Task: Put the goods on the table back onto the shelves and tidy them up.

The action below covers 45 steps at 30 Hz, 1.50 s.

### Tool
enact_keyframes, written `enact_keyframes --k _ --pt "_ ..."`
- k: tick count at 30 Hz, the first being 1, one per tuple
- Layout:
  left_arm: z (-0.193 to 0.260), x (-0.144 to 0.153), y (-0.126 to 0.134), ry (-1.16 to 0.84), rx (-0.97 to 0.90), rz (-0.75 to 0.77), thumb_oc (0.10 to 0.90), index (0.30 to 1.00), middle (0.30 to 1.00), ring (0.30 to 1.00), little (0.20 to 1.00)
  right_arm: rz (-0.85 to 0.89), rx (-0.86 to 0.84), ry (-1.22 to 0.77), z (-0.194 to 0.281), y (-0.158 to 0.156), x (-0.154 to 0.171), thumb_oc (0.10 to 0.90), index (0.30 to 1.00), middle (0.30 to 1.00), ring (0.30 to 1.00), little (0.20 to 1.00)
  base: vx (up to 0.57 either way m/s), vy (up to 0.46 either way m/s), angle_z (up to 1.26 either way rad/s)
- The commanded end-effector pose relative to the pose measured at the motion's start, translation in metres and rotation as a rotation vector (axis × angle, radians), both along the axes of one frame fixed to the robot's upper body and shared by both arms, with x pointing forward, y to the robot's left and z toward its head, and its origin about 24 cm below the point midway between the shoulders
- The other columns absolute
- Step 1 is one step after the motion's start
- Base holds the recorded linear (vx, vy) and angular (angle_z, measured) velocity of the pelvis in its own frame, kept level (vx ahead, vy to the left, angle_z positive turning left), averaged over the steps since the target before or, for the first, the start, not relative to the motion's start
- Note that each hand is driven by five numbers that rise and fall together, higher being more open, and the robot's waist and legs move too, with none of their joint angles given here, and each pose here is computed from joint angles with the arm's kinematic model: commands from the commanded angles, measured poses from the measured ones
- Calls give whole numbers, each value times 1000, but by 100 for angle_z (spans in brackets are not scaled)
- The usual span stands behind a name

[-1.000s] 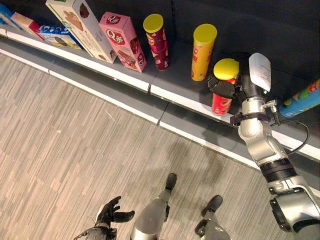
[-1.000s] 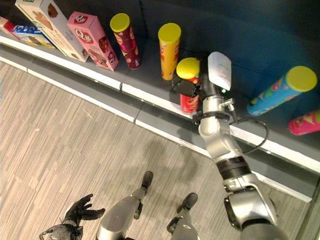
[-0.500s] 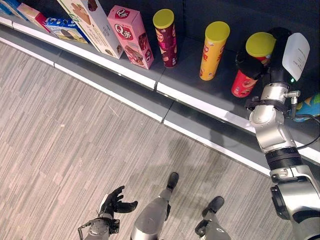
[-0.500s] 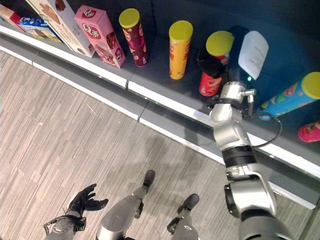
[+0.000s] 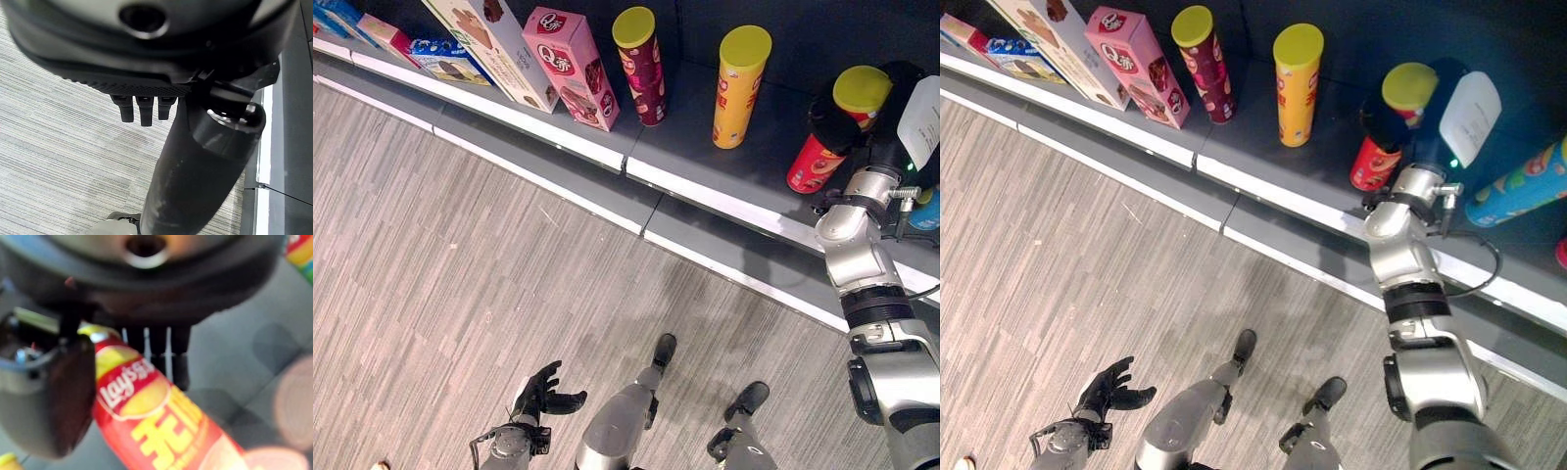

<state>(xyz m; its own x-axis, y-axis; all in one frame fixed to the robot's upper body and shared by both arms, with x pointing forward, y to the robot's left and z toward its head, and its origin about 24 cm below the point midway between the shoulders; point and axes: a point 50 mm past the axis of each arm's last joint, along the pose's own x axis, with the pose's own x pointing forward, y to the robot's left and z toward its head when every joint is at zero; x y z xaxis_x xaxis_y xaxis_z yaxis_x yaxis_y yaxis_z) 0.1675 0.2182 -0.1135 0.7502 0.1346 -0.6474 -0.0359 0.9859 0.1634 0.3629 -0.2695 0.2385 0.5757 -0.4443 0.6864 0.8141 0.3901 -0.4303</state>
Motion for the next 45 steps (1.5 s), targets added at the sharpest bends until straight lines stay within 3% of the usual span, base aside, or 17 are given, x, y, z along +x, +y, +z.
enact_keyframes --k 1,2,4,5,6,7,27,32,36,42,45 --pt "-3 -12 16 25 93 -1 800 900 900 900 900 -11 -126 -245 61 3 -15 400 300 300 300 300 0 0 0" --pt "-3 -12 17 26 95 2 800 900 900 900 900 -11 -125 -246 60 3 -15 400 300 300 300 300 0 0 0" --pt "-3 -12 17 26 98 3 800 900 900 900 900 -11 -128 -248 60 3 -15 518 476 476 476 476 0 0 0" --pt "-4 -12 16 27 98 3 800 900 900 900 900 -9 -127 -248 60 4 -15 706 759 759 759 759 0 0 0" --pt "-4 -11 17 27 99 4 800 900 900 900 900 -9 -128 -248 60 4 -15 769 853 853 853 853 0 0 0" --pt "-4 -12 16 29 99 4 800 900 900 900 900 -10 -130 -250 60 4 -15 800 900 900 900 900 0 0 0" --pt "-9 -17 20 74 119 0 800 900 900 900 900 64 -127 -280 66 17 -16 800 900 900 900 900 2 3 0" --pt "-16 -29 28 149 149 43 800 900 900 900 900 256 -191 -312 57 54 -32 800 900 900 900 900 56 72 -19" --pt "-21 -37 30 195 153 68 800 900 900 900 900 469 -114 -235 22 70 -47 800 900 900 900 900 62 59 -56" --pt "-21 -52 43 225 163 83 800 900 900 900 900 785 151 -54 -37 62 -81 800 900 900 900 900 44 59 -80" --pt "-18 -54 53 221 174 94 800 900 900 900 900 821 211 13 -52 52 -89 800 900 900 900 900 -47 -33 -139"
